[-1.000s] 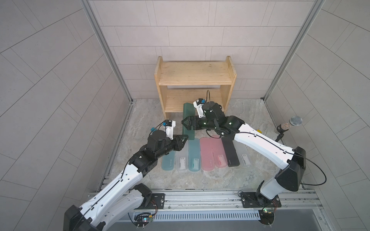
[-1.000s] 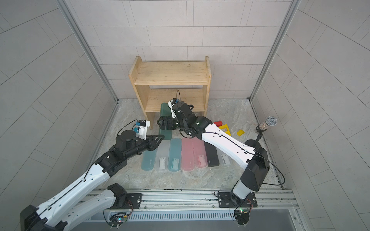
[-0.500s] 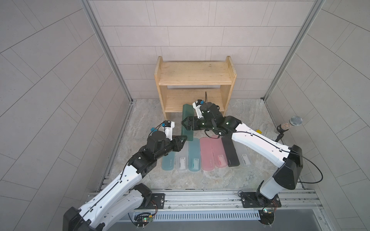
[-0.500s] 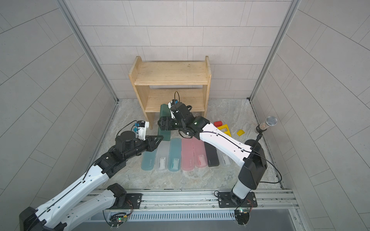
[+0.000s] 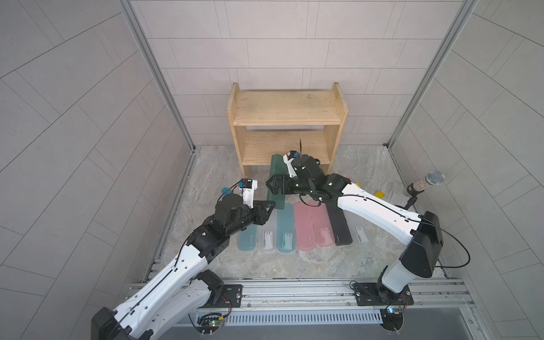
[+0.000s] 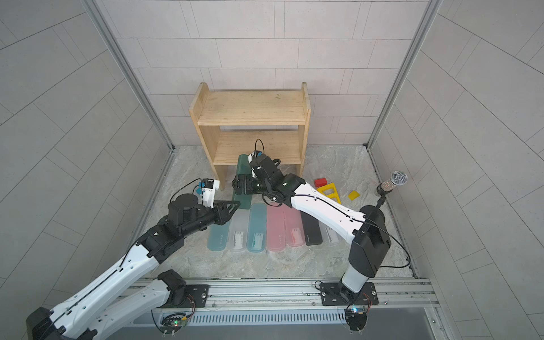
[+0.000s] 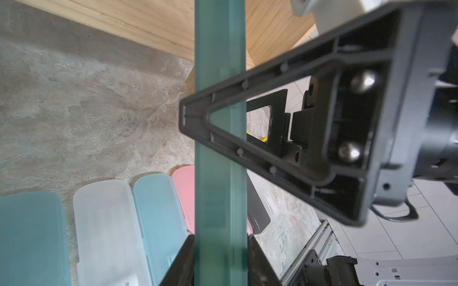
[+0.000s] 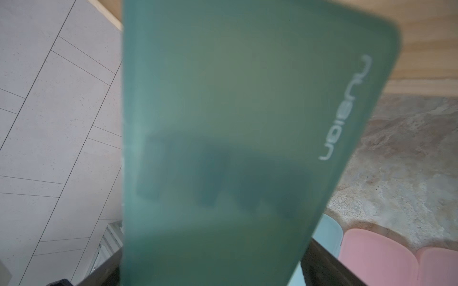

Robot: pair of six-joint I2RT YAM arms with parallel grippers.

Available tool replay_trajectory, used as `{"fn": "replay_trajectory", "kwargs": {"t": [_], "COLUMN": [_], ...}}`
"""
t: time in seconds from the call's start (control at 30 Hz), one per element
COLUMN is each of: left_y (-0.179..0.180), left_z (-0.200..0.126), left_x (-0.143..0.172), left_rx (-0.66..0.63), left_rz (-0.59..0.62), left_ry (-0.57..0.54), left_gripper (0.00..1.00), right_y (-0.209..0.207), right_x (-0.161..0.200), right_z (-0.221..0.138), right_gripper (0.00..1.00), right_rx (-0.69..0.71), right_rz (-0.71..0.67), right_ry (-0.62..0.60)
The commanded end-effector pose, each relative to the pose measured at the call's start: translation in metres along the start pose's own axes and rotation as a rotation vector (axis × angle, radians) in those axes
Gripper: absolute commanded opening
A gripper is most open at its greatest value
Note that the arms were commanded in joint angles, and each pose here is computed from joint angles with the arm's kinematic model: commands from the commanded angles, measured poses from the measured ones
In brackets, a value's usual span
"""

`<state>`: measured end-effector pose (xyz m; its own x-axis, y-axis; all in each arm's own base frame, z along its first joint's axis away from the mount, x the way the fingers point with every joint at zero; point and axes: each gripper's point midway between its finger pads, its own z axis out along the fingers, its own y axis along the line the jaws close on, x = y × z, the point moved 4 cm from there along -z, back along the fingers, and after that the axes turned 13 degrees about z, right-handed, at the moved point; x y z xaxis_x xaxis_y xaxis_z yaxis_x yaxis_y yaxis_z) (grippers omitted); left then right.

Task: Remove the pencil cases from the shelf
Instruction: Pick up the pencil case from the shelf.

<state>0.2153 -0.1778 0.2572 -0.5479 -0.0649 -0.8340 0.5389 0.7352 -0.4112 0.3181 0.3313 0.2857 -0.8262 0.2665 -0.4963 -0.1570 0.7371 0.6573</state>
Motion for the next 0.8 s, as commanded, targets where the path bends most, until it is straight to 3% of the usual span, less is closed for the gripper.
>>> {"fn": "replay_trajectory", "kwargs": {"t": [0.0,0.1,0.2,0.43,0.5,0.63,0.7,0.77], "left_y": [-0.009,-0.009,-0.008,-0.005,-0.004,-0.003,-0.002,0.000], "left_z": [-0.008,-0.009,-0.007,0.002,0.002,0.002,0.001,0.001], "left_x": [-0.019,-0.018,-0.016,-0.014,-0.014,-0.017,-0.018,-0.019], "left_rx": [0.030,0.033,0.037,0.029,0.023,0.010,0.001,-0.015], "left_rz": [0.045,0.041,0.033,0.015,0.014,0.019,0.020,0.022], "left_ry": [-0.079,-0.088,-0.092,-0.077,-0.079,-0.091,-0.093,-0.096], "left_gripper": [0.00,0.00,0.00,0.14,0.17,0.29,0.37,0.53], "right_y": [-0.001,0.001,0.002,-0.003,-0.005,-0.008,-0.010,-0.014], "right_x": [-0.003,-0.005,-0.006,-0.007,-0.007,-0.005,-0.004,-0.004], "right_z": [0.001,-0.001,-0.003,-0.014,-0.017,-0.021,-0.024,-0.027], "right_gripper": [0.96,0.92,0.81,0.63,0.46,0.00,0.00,0.00], "right_rx": [0.006,-0.001,0.001,0.040,0.045,0.051,0.052,0.052], "right_rz": [0.011,0.016,0.017,0.005,-0.001,-0.009,-0.010,-0.007], "right_ry": [-0.031,-0.041,-0.049,-0.070,-0.076,-0.070,-0.070,-0.070]}}
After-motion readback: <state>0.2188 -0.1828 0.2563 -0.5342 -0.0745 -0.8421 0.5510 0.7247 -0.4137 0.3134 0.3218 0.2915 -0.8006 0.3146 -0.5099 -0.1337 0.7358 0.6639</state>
